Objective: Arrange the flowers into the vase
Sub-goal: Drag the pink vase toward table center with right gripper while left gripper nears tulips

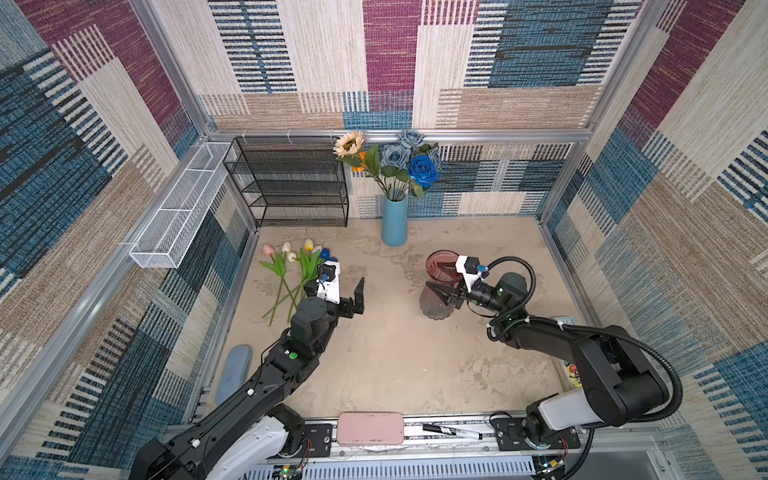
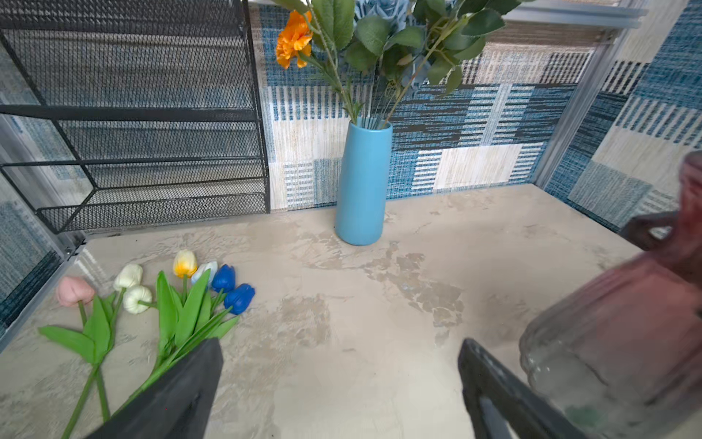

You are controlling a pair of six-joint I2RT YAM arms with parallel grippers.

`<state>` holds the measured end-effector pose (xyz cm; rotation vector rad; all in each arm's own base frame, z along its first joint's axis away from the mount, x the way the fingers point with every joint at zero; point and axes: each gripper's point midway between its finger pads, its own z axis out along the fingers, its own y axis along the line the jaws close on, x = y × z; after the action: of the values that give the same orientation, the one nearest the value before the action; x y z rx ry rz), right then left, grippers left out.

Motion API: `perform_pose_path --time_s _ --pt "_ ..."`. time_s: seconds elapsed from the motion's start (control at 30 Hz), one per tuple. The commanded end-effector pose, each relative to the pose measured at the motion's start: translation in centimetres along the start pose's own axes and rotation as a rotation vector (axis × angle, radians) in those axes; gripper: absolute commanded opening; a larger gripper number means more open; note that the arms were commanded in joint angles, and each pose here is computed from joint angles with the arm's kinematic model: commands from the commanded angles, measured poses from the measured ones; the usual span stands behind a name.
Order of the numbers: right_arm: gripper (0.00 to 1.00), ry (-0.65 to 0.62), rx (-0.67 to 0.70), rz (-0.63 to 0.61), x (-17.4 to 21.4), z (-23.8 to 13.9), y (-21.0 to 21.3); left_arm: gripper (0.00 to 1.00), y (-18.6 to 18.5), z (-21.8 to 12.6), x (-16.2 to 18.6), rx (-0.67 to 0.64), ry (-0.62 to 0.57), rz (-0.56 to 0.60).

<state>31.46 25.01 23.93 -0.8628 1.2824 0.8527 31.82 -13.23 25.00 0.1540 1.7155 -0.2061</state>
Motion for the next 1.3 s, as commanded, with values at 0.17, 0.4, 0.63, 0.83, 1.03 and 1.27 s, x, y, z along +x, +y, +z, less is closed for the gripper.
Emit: perform_pose_path --time_s 0.17,0.4,0.63,0.83,1.03,1.27 --pt "0.27 -0.083 -0.091 -0.100 -0.9 1.9 3.6 0.99 2.8 2.0 2.7 -0.090 0.165 -0.070" --pt "0.27 -0.104 -0.170 -0.076 0.6 3.9 5.8 0.97 2.7 3.5 4.4 -0.082 0.251 -0.092" --pt "0.30 -0.148 -0.218 -0.070 1.5 5.5 6.6 0.96 2.5 4.6 5.4 -0.077 0.289 -0.101" --pt "0.38 -0.166 -0.206 -0.076 2.4 6.5 6.2 0.96 2.4 4.9 5.0 -0.073 0.283 -0.099" --pt "0.81 -0.115 -0.161 -0.071 3.5 6.4 5.6 0.99 2.5 4.7 4.7 -0.075 0.281 -0.094" --pt "1.00 -0.057 -0.137 -0.069 4.6 6.0 5.5 1.00 3.1 4.6 4.0 -0.085 0.279 -0.077"
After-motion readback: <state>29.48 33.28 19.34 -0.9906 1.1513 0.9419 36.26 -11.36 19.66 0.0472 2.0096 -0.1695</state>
